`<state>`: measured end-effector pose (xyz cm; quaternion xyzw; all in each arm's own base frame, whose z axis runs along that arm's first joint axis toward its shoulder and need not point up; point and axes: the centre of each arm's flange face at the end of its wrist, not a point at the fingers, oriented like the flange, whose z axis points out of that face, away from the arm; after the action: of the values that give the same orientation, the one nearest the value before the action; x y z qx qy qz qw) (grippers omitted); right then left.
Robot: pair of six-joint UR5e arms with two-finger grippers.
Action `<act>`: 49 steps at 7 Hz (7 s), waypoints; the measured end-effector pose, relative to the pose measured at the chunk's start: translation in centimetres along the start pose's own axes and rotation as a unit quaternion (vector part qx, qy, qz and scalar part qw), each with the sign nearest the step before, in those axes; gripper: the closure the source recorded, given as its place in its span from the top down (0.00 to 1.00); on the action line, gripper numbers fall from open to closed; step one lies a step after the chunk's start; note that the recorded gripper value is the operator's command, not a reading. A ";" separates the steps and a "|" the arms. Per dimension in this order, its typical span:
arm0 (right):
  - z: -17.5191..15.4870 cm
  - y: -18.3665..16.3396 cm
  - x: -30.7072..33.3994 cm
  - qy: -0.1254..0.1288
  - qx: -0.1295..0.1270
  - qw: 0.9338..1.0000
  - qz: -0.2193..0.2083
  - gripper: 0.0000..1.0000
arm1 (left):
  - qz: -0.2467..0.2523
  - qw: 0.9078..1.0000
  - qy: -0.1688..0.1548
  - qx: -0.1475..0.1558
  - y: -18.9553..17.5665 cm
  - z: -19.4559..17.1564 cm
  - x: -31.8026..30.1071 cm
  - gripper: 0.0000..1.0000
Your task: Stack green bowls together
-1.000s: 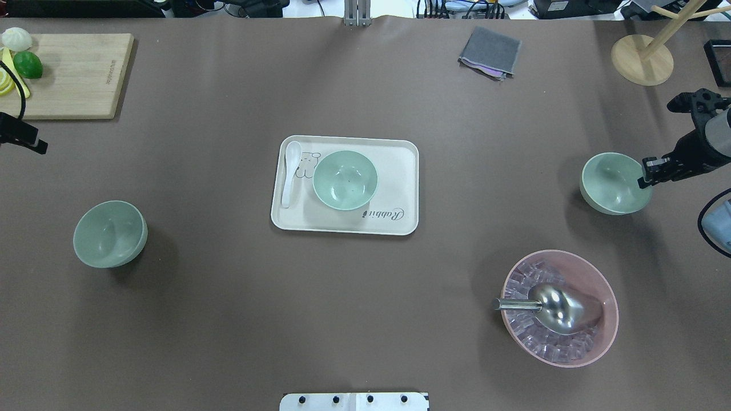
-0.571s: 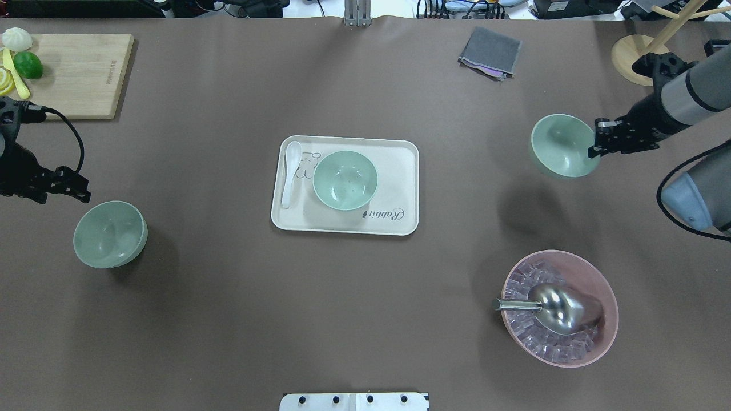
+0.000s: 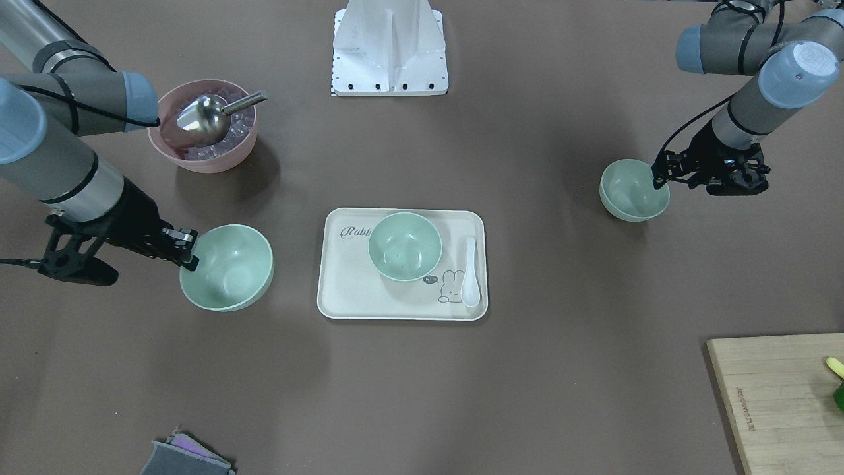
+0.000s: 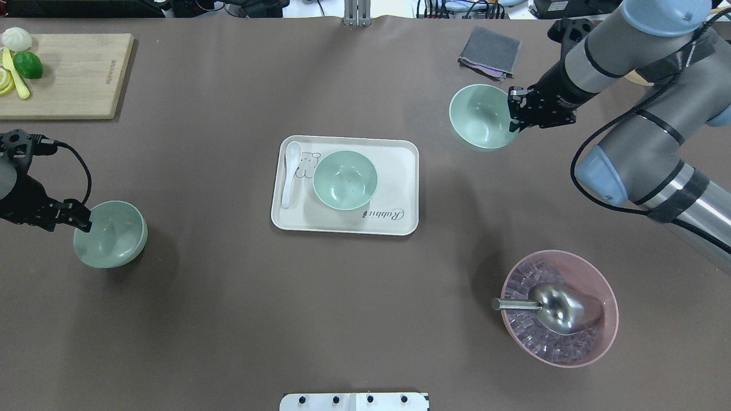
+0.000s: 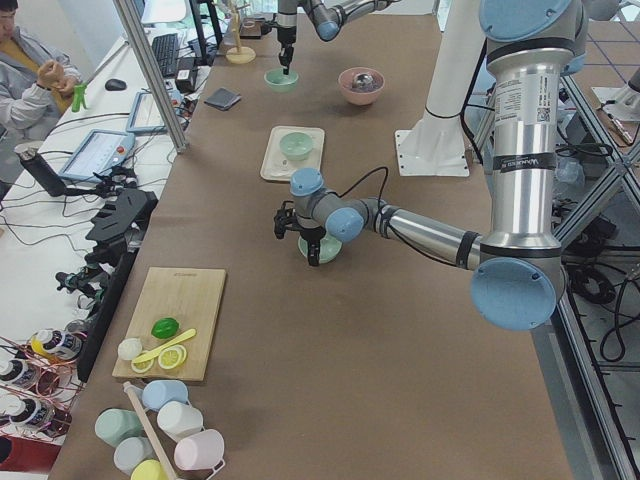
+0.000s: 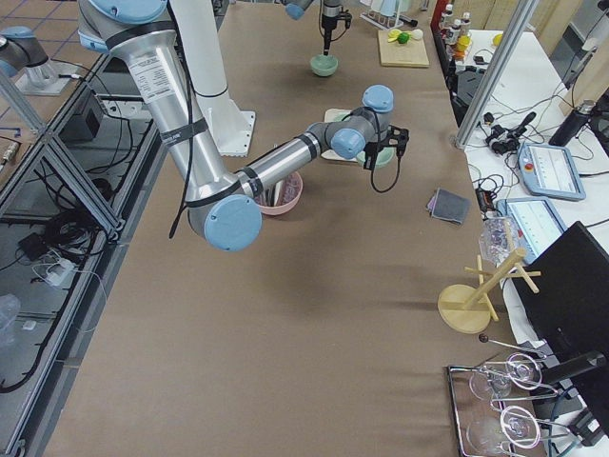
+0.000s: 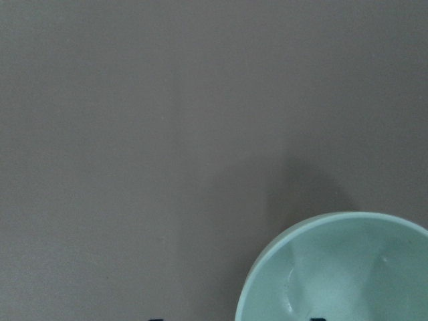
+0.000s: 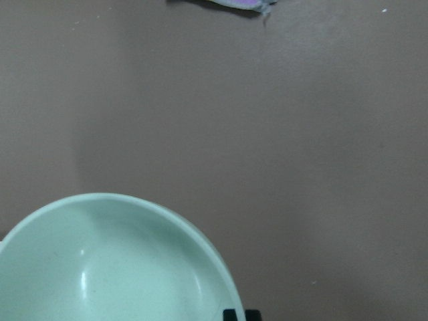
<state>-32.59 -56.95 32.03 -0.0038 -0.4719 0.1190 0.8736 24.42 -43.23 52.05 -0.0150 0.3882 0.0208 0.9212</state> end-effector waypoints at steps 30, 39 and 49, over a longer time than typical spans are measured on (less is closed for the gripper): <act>1.9 5.7 -9.0 -0.040 -0.014 0.998 0.046 1.00 | -0.100 0.984 0.140 -0.053 -10.9 -11.7 27.2 0.00; -1.2 1.2 6.1 0.005 0.010 0.999 -0.030 1.00 | -0.087 0.984 0.150 -0.041 -12.7 -5.7 41.4 0.00; -2.3 0.5 7.1 0.001 0.012 1.000 -0.024 1.00 | -0.075 0.983 0.169 -0.022 -12.7 -7.0 39.4 0.98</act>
<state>-27.04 -54.74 36.54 0.0176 -0.4692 0.1034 0.8768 47.53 -55.15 19.04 -0.0677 0.5352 -0.0426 0.8409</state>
